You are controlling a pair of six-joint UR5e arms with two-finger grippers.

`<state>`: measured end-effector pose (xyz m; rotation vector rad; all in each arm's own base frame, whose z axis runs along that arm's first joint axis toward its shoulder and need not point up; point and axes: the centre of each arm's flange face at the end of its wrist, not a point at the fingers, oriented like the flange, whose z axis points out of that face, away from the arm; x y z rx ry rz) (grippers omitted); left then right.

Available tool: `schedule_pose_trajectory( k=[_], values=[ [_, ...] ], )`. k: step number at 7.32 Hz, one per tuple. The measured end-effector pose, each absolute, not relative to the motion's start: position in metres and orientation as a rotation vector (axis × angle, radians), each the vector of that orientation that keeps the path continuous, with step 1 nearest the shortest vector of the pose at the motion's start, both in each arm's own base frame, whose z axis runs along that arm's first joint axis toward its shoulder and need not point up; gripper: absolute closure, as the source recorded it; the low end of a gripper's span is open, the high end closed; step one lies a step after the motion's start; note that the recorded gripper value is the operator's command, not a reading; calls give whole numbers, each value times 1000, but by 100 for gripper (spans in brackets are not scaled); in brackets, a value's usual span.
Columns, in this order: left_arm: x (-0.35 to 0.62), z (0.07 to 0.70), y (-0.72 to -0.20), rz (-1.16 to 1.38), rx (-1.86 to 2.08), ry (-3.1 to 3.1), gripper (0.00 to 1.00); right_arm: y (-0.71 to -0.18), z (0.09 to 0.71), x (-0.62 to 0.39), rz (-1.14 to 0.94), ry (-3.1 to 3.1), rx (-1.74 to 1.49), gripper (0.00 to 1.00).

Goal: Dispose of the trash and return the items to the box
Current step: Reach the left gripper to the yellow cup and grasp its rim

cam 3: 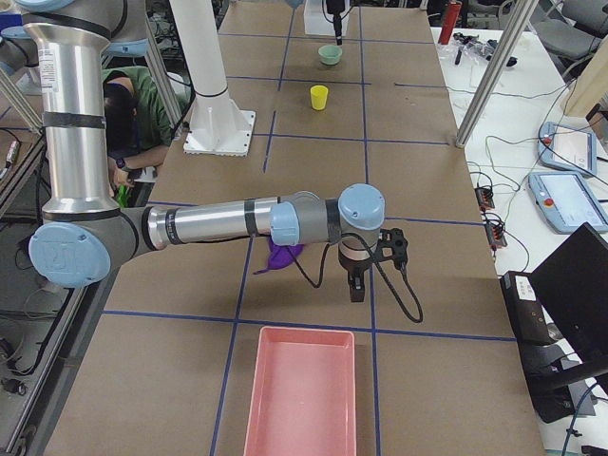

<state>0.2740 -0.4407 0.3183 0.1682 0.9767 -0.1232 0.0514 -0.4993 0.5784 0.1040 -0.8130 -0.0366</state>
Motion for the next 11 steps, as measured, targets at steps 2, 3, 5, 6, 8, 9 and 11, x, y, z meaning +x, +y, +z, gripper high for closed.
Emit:
schedule_pose_trajectory(
  k=[2, 3, 5, 6, 8, 9, 11],
  values=[
    [341, 310, -429, -129, 125, 968, 0, -500, 577, 50, -38, -826, 104, 0],
    [372, 306, -422, -127, 103, 964, 0, -500, 577, 50, -39, -831, 103, 0],
    [409, 305, -410, -115, 71, 955, 0, -500, 576, 49, -39, -835, 104, 0],
    [418, 308, -406, -109, 64, 948, 0, -501, 574, 49, -40, -836, 106, 0],
    [434, 322, -401, -100, 48, 918, 0, -502, 572, 49, -42, -836, 111, 0],
    [442, 329, -398, -92, 37, 904, 14, -503, 571, 49, -42, -837, 112, 0],
    [450, 334, -394, -81, 28, 894, 100, -503, 570, 49, -42, -838, 114, 0]
  ],
)
